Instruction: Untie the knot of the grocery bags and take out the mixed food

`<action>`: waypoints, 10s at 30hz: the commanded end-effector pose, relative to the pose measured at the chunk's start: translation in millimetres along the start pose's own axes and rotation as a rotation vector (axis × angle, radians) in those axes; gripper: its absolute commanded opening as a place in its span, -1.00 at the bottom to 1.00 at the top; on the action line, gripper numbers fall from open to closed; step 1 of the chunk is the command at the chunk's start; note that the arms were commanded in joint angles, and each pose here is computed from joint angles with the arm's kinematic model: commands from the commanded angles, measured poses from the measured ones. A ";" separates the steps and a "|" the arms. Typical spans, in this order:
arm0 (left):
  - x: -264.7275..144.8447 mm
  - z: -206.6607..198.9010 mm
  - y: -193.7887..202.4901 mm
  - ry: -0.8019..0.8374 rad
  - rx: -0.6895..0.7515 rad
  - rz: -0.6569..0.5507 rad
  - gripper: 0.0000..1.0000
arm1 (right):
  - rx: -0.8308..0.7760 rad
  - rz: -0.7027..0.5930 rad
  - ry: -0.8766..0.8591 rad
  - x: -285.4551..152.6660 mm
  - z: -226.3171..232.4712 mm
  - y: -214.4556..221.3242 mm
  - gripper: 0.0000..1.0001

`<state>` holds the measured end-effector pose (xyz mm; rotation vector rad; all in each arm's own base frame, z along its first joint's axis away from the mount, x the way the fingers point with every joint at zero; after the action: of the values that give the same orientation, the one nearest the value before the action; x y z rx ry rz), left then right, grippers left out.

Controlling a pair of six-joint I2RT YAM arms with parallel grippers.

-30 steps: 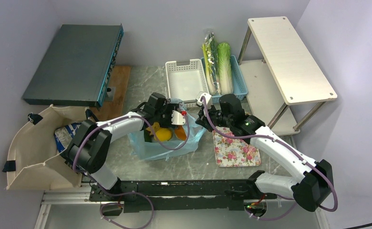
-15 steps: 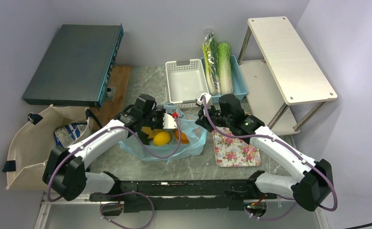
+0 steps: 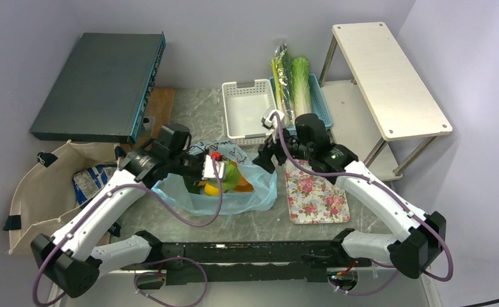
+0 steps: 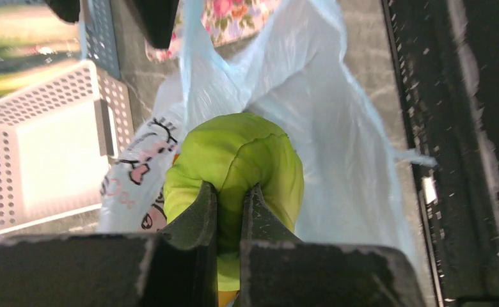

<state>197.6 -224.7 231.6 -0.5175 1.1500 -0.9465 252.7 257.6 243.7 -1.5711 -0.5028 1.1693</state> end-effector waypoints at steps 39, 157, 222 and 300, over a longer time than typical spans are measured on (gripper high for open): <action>-93.5 95.3 -138.4 -0.345 -0.312 -0.428 0.56 | -0.222 -0.196 -0.026 -24.3 21.2 -130.8 -1.00; 33.0 -26.4 24.2 0.129 0.056 0.204 -1.00 | 0.109 0.115 0.038 -27.4 -22.1 18.8 -1.00; -94.2 87.8 -118.3 -0.061 -0.800 -0.585 0.68 | -0.262 -0.349 0.258 -96.0 15.5 -164.7 -1.00; 68.1 -30.7 146.4 0.026 -0.081 0.454 -0.31 | 0.074 0.138 0.241 -101.5 -93.4 36.2 0.92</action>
<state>237.4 -195.1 54.7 -0.2257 1.2595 -0.4964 275.8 108.4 225.1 -1.6857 -0.0857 1.1380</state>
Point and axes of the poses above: each gripper's point midway between its finger pads, its own x axis out along the fingers, its own z axis along the line the jaws close on, y = z × x, the point moved 1 cm from there along -x, back along the fingers, and after that the axes turned 2 degrees about x, right-handed, at the moved point
